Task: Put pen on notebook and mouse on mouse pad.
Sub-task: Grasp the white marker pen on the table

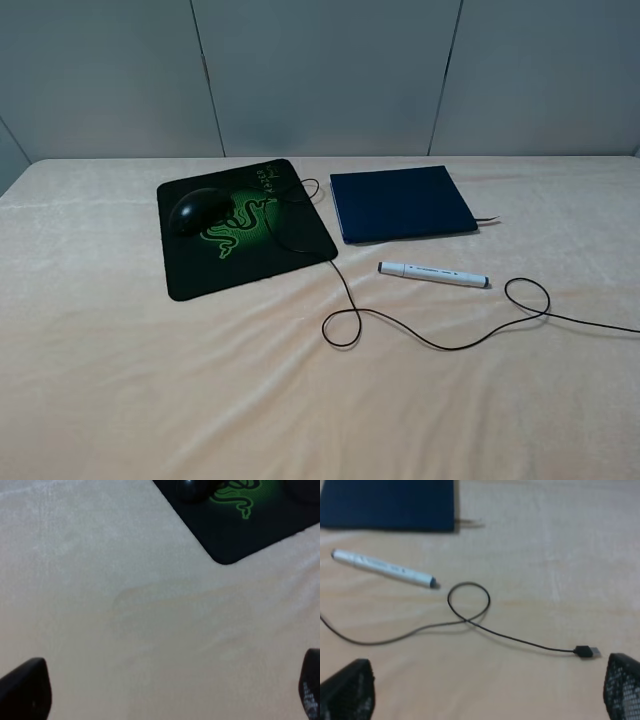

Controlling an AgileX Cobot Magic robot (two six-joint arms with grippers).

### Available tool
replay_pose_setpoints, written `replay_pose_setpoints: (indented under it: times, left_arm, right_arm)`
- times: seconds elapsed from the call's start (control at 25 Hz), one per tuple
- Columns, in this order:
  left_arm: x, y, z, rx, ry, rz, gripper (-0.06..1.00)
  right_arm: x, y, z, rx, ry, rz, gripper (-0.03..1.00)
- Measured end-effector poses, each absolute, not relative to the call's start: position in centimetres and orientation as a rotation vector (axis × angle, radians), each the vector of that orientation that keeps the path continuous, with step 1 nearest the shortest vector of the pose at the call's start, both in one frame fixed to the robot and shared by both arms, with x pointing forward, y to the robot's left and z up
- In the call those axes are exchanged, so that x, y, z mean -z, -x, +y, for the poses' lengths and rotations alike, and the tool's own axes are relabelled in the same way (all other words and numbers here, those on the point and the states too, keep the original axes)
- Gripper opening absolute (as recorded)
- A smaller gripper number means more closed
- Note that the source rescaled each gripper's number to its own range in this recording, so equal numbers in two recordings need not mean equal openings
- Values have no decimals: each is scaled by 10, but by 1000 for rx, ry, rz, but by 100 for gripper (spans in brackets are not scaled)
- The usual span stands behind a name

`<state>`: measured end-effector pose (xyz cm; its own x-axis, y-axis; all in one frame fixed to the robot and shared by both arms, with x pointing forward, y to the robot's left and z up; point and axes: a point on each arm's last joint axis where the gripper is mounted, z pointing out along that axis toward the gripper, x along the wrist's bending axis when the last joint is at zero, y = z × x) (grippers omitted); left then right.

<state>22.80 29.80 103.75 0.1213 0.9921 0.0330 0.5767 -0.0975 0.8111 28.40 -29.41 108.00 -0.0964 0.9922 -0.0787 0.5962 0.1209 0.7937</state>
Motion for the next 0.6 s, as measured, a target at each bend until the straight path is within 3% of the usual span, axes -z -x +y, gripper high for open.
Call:
replay_pose_setpoints:
  times: [0.24,0.6]
  left_arm:
    - [-1037,-228,298,-818,-1755,1527,99]
    - [-1037,-228,298,-818,-1755,1527,99]
  right_arm:
    - [-1087,-346,-292,-729,-1448,1934,100]
    - [-1033,-438,-262,-526,-1210,2377,100]
